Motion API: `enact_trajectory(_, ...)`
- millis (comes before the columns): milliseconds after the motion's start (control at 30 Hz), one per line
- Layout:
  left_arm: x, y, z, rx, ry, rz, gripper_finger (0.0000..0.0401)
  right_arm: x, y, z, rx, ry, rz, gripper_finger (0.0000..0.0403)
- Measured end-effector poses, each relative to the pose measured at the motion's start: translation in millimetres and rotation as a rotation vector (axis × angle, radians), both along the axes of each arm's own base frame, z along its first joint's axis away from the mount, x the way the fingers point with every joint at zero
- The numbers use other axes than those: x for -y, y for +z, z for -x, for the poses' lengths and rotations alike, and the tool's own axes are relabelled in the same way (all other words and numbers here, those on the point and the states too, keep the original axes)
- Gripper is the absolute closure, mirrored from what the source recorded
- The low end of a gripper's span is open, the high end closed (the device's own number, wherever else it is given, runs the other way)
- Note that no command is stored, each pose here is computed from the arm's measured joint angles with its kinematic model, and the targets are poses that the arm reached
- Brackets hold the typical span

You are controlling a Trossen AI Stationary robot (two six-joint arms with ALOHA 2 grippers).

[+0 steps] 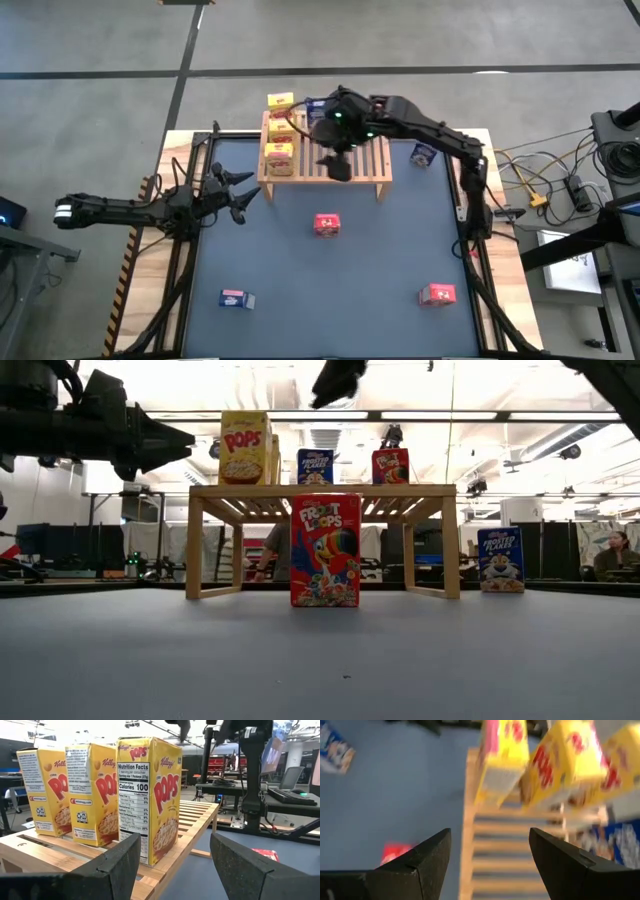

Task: Stack cereal on shelf
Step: Put the top blue cereal box on the shelf aligned with the other blue cereal box

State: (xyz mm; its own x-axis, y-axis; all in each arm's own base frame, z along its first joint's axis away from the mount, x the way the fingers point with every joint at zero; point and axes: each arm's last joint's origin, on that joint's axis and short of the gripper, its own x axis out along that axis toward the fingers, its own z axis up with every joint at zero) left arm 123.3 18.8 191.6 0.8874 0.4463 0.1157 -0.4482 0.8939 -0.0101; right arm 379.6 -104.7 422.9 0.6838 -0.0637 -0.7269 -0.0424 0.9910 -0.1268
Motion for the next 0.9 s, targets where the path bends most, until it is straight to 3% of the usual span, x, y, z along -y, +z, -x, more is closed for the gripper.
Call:
enact_trajectory(233,0.0,-0.1,0.0,0.016,-0.004,0.034,0.0178,-20.3,11.2,39.0,-0.161,-0.078,-0.057,0.0145)
enact_trajectory(500,0.0,-0.2,0.0,0.022,-0.006,0.046,0.0178,-46.1,22.3,81.8,-0.129,-0.118,-0.063,0.0145)
enact_trajectory(733,0.0,-0.5,0.0,0.023,-0.007,0.05,0.0178,-55.9,-1.4,129.6,-0.049,-0.207,-0.048,0.0145)
enact_trajectory(900,0.0,-0.5,0.0,0.031,-0.009,0.066,0.0178,-58.3,-29.5,177.2,-0.039,-0.429,0.058,0.0145)
